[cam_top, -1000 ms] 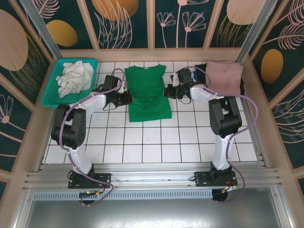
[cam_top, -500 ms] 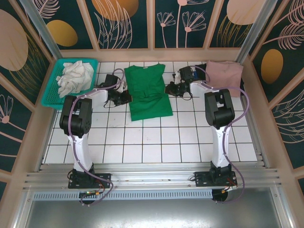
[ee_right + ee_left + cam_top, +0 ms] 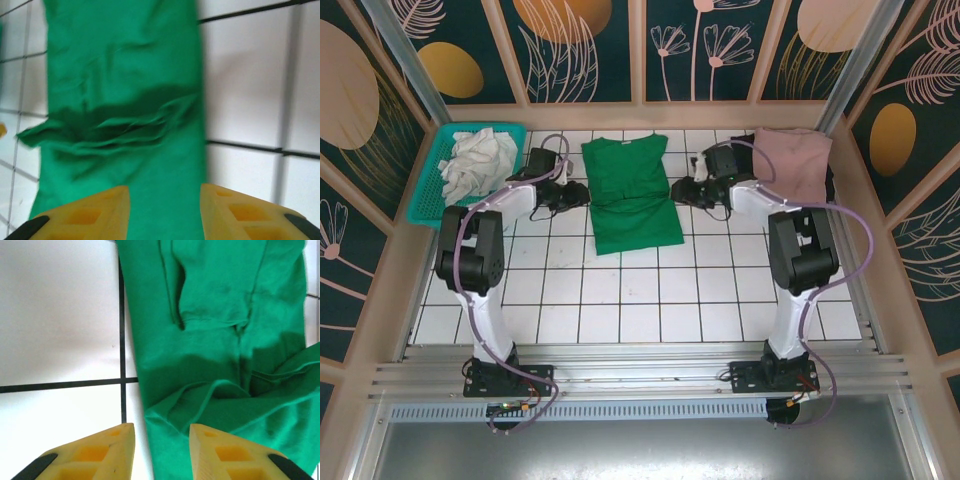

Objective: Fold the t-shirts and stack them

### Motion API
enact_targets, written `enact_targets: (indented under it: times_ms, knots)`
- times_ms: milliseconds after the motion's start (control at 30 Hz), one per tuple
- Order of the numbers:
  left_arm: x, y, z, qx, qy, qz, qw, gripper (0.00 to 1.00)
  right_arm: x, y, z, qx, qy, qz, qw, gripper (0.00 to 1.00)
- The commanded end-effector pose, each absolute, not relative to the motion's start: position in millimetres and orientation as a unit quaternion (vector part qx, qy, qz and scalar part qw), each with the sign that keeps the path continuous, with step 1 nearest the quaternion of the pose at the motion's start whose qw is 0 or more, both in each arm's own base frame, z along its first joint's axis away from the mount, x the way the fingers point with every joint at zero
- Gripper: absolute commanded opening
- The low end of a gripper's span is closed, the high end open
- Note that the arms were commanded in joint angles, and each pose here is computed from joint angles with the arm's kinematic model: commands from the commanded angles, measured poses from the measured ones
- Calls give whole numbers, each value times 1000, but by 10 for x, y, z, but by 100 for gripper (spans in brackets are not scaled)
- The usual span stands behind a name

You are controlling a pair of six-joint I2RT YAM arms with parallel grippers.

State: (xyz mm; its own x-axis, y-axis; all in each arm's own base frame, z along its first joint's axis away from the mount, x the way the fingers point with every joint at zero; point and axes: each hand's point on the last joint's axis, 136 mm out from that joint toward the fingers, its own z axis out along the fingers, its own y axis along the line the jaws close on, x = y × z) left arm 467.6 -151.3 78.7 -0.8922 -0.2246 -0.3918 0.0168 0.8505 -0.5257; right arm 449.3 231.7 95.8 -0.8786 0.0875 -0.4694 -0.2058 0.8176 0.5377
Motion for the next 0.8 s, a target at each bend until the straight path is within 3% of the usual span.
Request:
enact_targets:
  times_ms: [0,200,400,567,767]
  knots:
    - [4556,-1615,1004,-46,932,-258,249,34,4420,2683,835,-60,918,314,236,39]
    - [4139,-2093,917,-8,932,-276,234,37,4791,2921,620,-64,925,299,226,31]
    - [3845,-2163,473,-4,944,-266,193,37,5187,2987,537,-44,929,294,222,31]
    - [3797,-2010,252,-15,958,-221,181,40,5426,2985,463,-17,925,309,219,32]
    - [3949,-2000,468,-15,957,-208,202,44,5324,2894,894,-22,923,279,262,40]
